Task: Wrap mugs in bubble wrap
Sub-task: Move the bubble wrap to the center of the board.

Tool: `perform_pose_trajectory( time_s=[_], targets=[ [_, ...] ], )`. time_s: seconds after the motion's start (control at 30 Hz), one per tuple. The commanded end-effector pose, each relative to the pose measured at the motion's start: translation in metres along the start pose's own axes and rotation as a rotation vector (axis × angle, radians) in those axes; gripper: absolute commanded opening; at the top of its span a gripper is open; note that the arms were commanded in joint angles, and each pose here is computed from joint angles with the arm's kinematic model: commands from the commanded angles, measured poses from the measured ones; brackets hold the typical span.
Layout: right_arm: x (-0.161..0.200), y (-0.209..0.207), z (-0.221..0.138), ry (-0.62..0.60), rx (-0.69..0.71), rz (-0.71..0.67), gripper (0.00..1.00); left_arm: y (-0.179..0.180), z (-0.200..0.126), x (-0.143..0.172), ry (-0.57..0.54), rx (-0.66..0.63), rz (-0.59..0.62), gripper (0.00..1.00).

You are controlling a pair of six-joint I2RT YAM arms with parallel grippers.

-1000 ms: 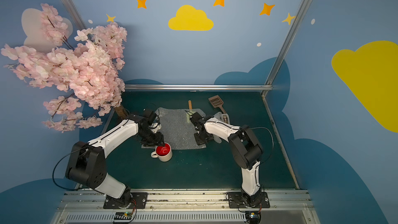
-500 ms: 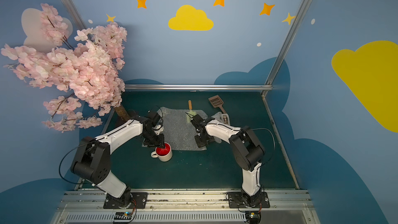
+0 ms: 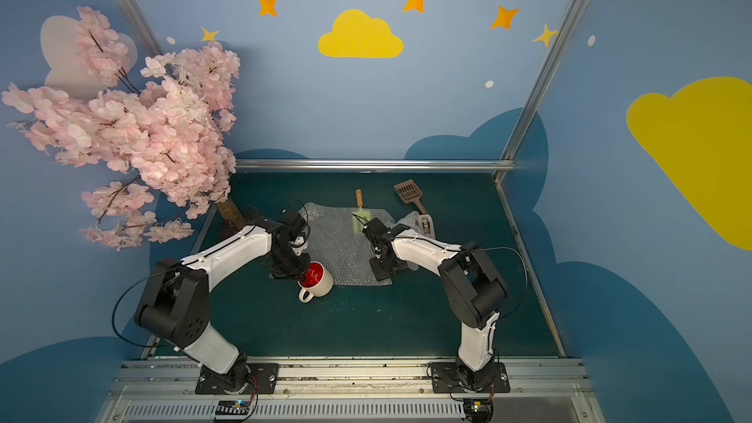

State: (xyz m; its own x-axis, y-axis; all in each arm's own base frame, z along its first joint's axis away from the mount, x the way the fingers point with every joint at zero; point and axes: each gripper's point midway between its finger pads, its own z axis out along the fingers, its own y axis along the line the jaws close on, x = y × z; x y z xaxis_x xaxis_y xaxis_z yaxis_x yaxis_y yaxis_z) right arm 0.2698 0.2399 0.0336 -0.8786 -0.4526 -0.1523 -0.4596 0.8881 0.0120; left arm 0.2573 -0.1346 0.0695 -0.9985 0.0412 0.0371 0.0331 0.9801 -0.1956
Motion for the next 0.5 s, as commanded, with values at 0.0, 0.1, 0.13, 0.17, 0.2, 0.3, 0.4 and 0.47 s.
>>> perform_pose_trajectory(
  time_s=[0.0, 0.1, 0.13, 0.17, 0.2, 0.3, 0.4, 0.47],
  targets=[
    [0.001, 0.005, -0.008, -0.028, 0.001, -0.038, 0.05, -0.017, -0.034, 0.001, -0.022, 0.069, -0.02, 0.03],
    [0.008, 0.008, -0.01, -0.031, -0.001, -0.046, 0.05, -0.023, -0.054, -0.001, -0.031, 0.08, -0.03, 0.03],
    [0.011, 0.009, -0.012, -0.033, -0.006, -0.046, 0.05, -0.024, -0.06, -0.004, -0.036, 0.074, -0.035, 0.03],
    [0.014, 0.011, -0.013, -0.034, -0.007, -0.049, 0.05, -0.025, -0.064, -0.006, -0.037, 0.071, -0.034, 0.03],
    [0.018, 0.013, -0.015, -0.036, -0.007, -0.056, 0.05, -0.026, -0.066, -0.01, -0.041, 0.068, -0.032, 0.03],
    [0.034, 0.015, -0.02, -0.034, 0.014, -0.064, 0.05, -0.026, -0.063, -0.021, -0.025, 0.045, -0.036, 0.03],
    [0.051, 0.017, -0.023, -0.039, 0.007, -0.065, 0.06, -0.028, -0.053, -0.03, 0.004, 0.032, -0.036, 0.03],
    [0.059, 0.018, -0.023, -0.043, -0.008, -0.051, 0.08, -0.031, -0.049, -0.035, 0.008, 0.022, -0.027, 0.03]
  ],
)
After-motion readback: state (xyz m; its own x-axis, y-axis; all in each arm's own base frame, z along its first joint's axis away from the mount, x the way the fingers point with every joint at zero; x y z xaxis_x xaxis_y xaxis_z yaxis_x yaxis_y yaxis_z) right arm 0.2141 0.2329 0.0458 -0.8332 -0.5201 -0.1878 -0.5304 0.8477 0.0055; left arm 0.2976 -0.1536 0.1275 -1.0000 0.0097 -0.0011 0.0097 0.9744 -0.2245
